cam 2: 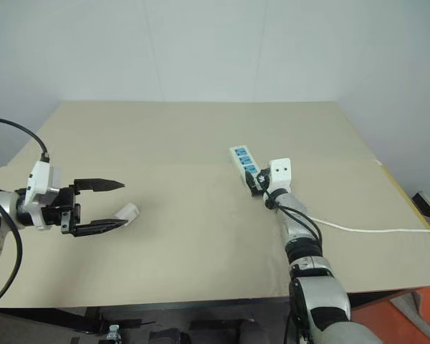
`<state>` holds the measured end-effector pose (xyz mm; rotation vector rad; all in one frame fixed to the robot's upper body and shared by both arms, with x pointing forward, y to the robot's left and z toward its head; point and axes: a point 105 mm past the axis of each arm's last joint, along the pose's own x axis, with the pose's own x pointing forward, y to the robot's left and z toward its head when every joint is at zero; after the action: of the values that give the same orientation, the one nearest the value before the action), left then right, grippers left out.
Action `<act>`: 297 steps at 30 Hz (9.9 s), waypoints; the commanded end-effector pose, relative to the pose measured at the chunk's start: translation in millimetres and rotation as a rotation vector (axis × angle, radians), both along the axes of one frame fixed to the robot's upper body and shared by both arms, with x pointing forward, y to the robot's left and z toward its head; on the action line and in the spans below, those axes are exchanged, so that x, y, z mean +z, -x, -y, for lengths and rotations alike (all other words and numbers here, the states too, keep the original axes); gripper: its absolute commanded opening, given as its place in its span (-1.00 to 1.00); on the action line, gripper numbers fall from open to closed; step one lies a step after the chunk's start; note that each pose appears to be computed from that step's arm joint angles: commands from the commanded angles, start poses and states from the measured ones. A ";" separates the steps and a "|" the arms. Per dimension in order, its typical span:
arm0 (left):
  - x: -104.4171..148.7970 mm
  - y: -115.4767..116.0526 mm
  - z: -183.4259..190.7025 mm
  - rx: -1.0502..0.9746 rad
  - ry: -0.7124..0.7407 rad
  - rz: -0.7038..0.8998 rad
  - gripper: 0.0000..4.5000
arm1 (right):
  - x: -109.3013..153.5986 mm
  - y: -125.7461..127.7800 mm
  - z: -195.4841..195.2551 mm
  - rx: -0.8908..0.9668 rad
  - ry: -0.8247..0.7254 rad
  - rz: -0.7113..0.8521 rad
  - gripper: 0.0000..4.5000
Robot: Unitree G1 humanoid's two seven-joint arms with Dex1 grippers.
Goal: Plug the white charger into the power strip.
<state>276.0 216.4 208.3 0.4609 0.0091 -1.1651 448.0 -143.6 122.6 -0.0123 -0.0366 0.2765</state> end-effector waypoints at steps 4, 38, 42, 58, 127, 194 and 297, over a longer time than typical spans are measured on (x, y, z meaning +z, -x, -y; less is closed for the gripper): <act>11.0 4.0 0.7 -0.005 -0.004 0.044 1.00 | 5.1 -2.3 -9.6 0.033 -0.025 0.031 0.98; 16.2 -1.0 -4.2 0.020 -0.059 0.073 1.00 | 22.8 22.2 -45.9 0.353 0.125 0.223 0.53; 19.7 -16.3 -4.7 0.012 -0.123 0.095 1.00 | 33.2 59.0 -53.4 0.665 0.178 0.281 0.53; 19.6 -85.0 -22.5 0.556 -0.501 -0.392 1.00 | -16.3 123.5 -84.6 1.071 0.312 0.178 0.53; 55.7 -141.2 72.7 0.472 -0.057 -0.098 -0.56 | -25.9 138.0 -90.1 1.057 0.249 0.117 0.53; -10.8 -2.7 130.4 -0.477 0.257 -0.051 -0.56 | -56.3 133.4 -77.5 1.264 0.287 -0.009 0.53; 11.1 -28.0 81.5 -0.388 0.149 -0.010 1.00 | -53.8 130.2 -72.7 1.250 0.282 -0.039 0.69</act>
<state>307.0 131.5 211.7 0.3246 -0.1318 -1.5203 320.1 -68.8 74.3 -0.2874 0.0053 1.5249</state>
